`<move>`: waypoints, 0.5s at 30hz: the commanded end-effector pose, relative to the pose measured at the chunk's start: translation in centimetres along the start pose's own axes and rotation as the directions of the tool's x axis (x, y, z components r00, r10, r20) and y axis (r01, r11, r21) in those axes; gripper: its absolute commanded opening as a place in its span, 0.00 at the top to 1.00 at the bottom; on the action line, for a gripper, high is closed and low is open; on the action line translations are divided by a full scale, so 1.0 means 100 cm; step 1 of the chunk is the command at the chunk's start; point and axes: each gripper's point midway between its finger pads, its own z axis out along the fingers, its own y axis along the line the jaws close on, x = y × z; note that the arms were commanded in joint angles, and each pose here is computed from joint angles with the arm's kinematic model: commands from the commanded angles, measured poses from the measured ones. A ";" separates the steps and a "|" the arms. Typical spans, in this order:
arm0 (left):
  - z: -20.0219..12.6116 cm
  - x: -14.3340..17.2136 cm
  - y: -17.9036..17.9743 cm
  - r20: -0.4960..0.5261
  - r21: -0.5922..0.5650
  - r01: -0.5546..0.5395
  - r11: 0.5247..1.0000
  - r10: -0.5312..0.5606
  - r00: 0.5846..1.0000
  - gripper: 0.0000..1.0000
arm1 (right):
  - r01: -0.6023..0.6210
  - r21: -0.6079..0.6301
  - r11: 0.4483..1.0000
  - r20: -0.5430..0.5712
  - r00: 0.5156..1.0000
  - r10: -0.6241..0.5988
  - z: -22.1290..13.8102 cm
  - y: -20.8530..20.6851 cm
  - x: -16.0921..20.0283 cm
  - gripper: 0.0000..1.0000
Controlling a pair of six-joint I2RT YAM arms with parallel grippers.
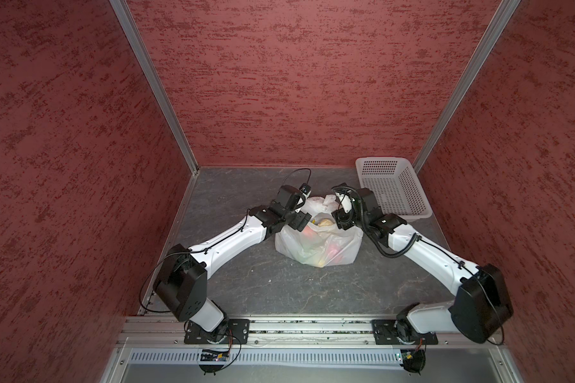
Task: Untie the knot of the plastic bag and take out the fruit
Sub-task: Untie the plastic bag at the center of the table.
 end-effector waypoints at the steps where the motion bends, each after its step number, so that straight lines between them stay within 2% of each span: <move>1: 0.003 -0.016 -0.003 0.051 0.044 -0.016 0.999 0.013 0.999 0.04 | 0.046 -0.007 0.999 0.038 0.998 -0.046 0.005 0.003 -0.013 0.39; 4: 0.013 -0.018 0.000 0.049 0.083 0.015 0.996 -0.019 0.999 0.04 | 0.046 -0.028 0.999 0.040 0.998 -0.045 0.005 0.007 -0.013 0.61; 7: 0.023 -0.016 -0.002 0.039 0.151 0.022 0.988 -0.028 0.999 0.04 | 0.043 -0.040 0.998 0.041 0.998 -0.041 0.003 0.009 -0.013 0.76; 9: 0.028 -0.012 -0.006 0.029 0.190 0.013 0.982 -0.019 0.999 0.07 | 0.039 -0.046 0.998 0.038 0.999 -0.037 0.002 0.010 -0.012 0.88; 11: 0.033 -0.009 -0.006 0.016 0.204 0.009 0.979 -0.012 1.000 0.14 | 0.036 -0.045 0.998 0.035 0.999 -0.034 0.000 0.009 -0.011 1.00; 15: 0.038 -0.003 -0.002 0.002 0.209 0.013 0.978 -0.014 1.000 0.40 | 0.022 -0.032 0.999 0.042 0.999 -0.021 -0.006 0.006 -0.013 1.00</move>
